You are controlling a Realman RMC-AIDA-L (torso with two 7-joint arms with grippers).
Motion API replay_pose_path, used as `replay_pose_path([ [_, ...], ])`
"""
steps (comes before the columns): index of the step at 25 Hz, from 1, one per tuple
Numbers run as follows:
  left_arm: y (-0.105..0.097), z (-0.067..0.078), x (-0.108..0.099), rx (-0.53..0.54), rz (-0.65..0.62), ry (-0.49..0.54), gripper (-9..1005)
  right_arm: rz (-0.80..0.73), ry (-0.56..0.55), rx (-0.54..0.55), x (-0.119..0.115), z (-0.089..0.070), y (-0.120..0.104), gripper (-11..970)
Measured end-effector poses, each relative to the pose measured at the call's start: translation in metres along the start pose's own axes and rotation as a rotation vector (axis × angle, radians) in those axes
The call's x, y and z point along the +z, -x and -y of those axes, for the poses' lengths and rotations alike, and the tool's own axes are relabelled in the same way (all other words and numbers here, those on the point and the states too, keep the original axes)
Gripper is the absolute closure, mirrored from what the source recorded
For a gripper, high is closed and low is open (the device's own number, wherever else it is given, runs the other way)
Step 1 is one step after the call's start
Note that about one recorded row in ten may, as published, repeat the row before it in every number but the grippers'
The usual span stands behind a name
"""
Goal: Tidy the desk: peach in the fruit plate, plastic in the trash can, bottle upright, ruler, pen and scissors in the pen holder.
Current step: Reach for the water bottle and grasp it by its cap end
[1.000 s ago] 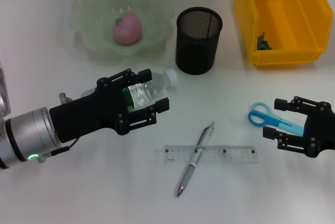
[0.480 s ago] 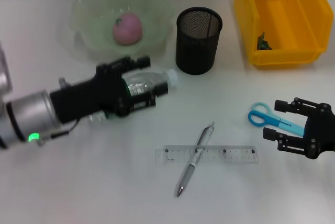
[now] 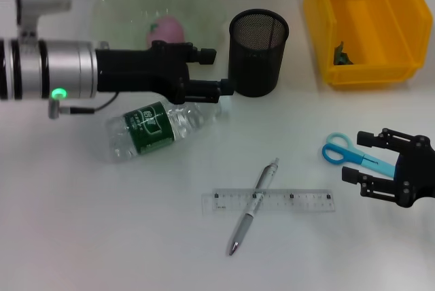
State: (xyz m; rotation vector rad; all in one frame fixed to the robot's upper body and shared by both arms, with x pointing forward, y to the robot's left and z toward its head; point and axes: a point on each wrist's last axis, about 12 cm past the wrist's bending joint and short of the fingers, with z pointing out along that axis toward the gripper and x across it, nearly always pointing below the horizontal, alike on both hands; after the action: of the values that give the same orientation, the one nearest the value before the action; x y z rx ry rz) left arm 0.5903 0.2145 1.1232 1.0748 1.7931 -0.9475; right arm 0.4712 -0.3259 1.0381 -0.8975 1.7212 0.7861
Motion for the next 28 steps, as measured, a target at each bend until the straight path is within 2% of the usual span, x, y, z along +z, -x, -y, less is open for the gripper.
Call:
replay_pose_path([
  [3,0.02,-0.003,0.001,0.015,-0.078,0.019,229,0.001,-0.005,0.004,-0.001,0.0,-0.001,214],
  [4,0.034,-0.006,0.004,0.013,-0.149,0.041,229,0.001,-0.01,0.004,-0.002,-0.001,-0.001,214],
  [5,0.034,-0.006,0.004,0.013,-0.149,0.041,229,0.001,-0.01,0.004,-0.002,-0.001,-0.001,214],
  [13,0.07,-0.008,0.029,0.024,-0.398,0.095,229,-0.001,-0.014,0.002,-0.003,0.0,-0.001,214],
  [20,0.083,-0.006,0.05,0.084,-0.537,0.148,229,-0.002,-0.015,0.002,-0.004,0.0,-0.002,213],
  [27,0.08,-0.001,0.063,0.129,-0.596,0.15,230,-0.003,-0.017,-0.003,-0.004,0.0,-0.001,213],
  [28,0.076,0.0,0.07,0.148,-0.615,0.16,230,-0.003,-0.017,-0.002,-0.004,0.0,-0.001,213],
])
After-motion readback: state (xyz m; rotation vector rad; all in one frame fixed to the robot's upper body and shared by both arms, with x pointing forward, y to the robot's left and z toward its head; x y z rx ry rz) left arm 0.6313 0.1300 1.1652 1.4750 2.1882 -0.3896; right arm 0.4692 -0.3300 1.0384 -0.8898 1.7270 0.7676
